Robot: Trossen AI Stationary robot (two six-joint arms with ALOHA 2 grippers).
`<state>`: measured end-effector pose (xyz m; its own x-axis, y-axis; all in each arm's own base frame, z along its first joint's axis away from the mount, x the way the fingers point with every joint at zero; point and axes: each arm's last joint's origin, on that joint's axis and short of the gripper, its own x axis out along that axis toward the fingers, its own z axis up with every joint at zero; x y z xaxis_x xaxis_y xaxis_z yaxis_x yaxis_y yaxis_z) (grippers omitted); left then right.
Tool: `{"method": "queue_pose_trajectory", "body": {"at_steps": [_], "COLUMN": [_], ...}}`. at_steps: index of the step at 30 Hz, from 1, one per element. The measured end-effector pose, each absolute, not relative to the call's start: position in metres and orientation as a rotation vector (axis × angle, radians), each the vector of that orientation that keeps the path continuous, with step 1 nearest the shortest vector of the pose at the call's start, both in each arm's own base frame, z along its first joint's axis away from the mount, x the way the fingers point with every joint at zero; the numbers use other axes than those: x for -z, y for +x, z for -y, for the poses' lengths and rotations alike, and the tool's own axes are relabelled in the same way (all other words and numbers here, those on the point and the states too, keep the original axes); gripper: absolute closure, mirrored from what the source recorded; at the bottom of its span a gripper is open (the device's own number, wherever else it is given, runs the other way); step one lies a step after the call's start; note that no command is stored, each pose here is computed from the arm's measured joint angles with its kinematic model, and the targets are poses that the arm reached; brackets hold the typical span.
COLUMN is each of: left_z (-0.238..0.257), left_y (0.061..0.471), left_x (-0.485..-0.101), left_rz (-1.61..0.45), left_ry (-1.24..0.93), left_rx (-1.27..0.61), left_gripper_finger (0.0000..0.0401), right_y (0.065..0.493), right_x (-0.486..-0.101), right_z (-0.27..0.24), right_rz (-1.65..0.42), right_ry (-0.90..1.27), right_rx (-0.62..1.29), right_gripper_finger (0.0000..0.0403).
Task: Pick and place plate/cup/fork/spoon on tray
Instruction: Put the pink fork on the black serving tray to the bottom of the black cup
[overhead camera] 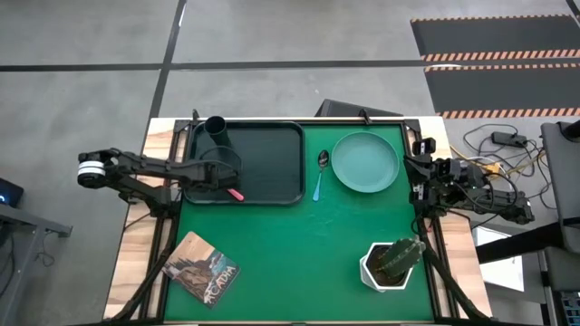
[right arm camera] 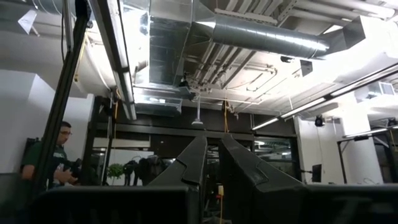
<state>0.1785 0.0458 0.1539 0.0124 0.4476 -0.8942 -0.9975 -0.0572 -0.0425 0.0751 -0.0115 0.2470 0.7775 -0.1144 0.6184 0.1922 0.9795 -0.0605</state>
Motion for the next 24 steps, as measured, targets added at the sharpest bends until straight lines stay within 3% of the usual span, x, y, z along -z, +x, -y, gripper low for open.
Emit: {"method": "queue_pose_trajectory", "body": {"at_steps": [15,24], "left_z": [-0.046,-0.048], "left_y": [0.186,0.186], "left_x": [-0.130,-0.130], "left_rz": [-0.796,-0.760], "left_ry": [-0.968,-0.926], "left_rx": [-1.391,-1.414], "left_gripper_finger": [0.0198,0.0293], "right_y": [0.075,0.075], "right_x": [-0.247,-0.247], "right_z": [0.012,0.012], "right_rz": [0.659,0.659], "right_ry": [-0.130,-0.130], "right_rx": [0.169,0.169], "right_gripper_finger": [0.0371,0.0371]}}
